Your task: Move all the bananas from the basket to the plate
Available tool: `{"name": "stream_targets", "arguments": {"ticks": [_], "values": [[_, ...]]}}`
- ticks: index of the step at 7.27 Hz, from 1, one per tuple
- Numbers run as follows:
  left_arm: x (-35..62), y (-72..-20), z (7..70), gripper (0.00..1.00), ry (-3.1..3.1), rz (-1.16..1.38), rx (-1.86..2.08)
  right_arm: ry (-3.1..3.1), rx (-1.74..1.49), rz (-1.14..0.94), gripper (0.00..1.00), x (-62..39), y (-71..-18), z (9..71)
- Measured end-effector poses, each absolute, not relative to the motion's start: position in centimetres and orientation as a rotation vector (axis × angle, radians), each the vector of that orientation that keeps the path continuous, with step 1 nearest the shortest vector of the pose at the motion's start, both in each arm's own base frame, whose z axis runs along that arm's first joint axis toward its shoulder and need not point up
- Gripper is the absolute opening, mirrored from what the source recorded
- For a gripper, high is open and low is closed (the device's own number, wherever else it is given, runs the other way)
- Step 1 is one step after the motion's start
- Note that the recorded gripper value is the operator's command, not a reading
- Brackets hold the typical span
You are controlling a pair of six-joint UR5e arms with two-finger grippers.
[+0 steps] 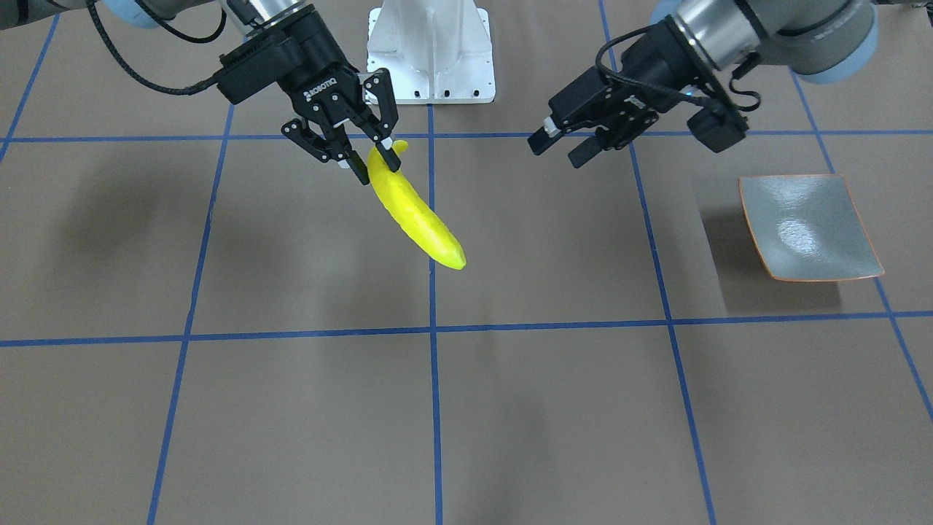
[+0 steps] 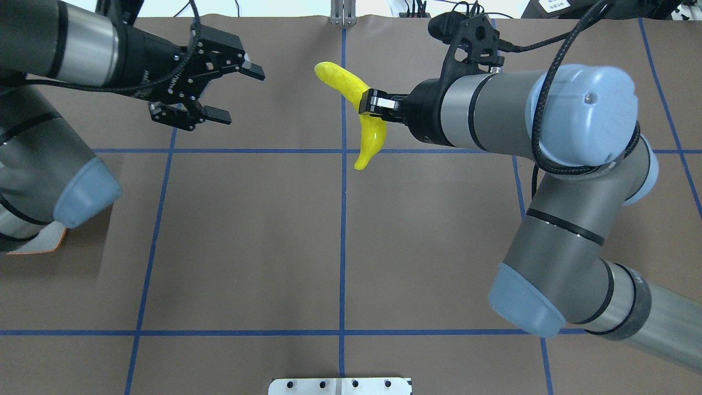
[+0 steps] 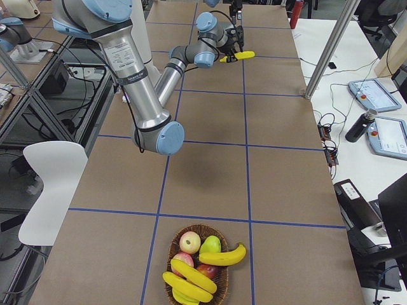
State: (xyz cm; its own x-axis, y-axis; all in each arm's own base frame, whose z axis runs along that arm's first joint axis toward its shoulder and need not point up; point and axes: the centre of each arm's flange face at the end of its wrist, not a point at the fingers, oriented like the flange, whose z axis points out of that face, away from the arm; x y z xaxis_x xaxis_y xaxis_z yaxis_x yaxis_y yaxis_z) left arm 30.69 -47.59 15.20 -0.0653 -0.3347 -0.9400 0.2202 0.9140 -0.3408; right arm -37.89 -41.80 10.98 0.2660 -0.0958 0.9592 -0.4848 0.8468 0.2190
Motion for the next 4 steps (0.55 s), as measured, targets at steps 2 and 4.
{"name": "stream_targets", "arguments": {"ticks": [2, 4], "values": [[34.9, -45.7, 12.9, 1.0, 1.62, -0.628, -0.203, -1.305, 0.562, 0.306, 0.0, -39.1, -40.5, 9.8], [35.4, -45.7, 11.3, 1.0, 1.669, -0.772, -0.268, -1.321, 0.573, 0.33, 0.0, -39.6, -39.5, 9.1]]}}
